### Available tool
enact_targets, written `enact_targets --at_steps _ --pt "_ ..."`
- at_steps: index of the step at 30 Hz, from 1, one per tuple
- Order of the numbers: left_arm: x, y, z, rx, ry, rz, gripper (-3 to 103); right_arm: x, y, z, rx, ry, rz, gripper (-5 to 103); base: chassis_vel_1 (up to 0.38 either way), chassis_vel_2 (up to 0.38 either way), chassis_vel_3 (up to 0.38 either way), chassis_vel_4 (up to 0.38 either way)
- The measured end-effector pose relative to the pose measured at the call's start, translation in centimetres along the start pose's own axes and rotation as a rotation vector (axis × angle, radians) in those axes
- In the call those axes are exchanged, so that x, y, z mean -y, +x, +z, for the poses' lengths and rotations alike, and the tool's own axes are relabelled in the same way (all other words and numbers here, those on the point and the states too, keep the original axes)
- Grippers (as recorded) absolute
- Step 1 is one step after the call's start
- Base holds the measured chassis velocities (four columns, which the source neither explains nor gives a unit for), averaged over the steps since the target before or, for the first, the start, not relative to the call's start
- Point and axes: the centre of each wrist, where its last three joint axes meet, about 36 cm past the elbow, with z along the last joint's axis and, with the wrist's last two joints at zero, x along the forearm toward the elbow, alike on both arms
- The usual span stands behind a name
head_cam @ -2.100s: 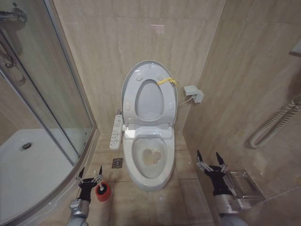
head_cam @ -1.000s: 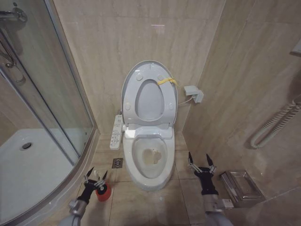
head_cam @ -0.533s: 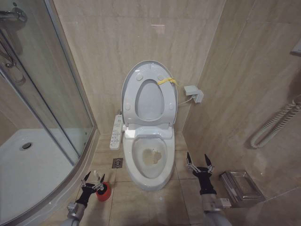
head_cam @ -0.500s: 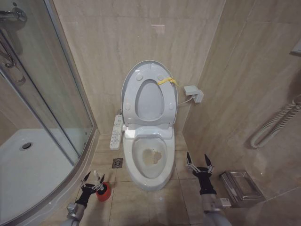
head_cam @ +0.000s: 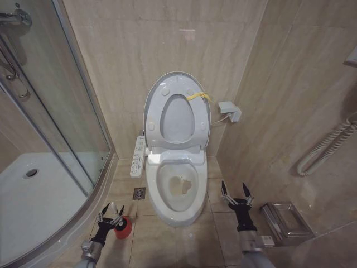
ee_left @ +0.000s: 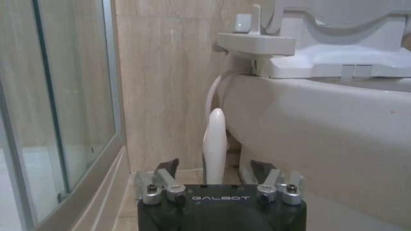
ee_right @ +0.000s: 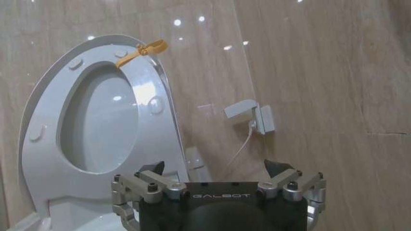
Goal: Open the toilet lid, clean the toilet bowl with a toilet brush, close the toilet lid, and flush.
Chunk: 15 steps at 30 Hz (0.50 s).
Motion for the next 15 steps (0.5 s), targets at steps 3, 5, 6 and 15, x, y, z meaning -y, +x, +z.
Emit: enact_targets --at_steps 3,5,6,15 --pt "-0.08 0.07 -0.01 0.0 -0.001 -0.002 65 0.08 0.08 0.14 -0.002 0.001 0.002 100 0.0 0.0 0.0 0.0" --pt "-0.1 0.1 -0.02 0.001 -0.001 -0.003 65 0.09 0.09 0.17 -0.002 0.001 0.002 100 0.0 0.0 0.0 0.0" --pt "-0.14 0.14 -0.05 0.002 -0.002 -0.005 65 0.1 0.1 0.2 -0.002 0.001 0.002 100 0.0 0.0 0.0 0.0" --pt "-0.49 0.94 -0.7 0.029 -0.024 -0.008 38 0.16 0.26 0.55 -0.005 0.001 0.004 100 0.0 0.0 0.0 0.0"
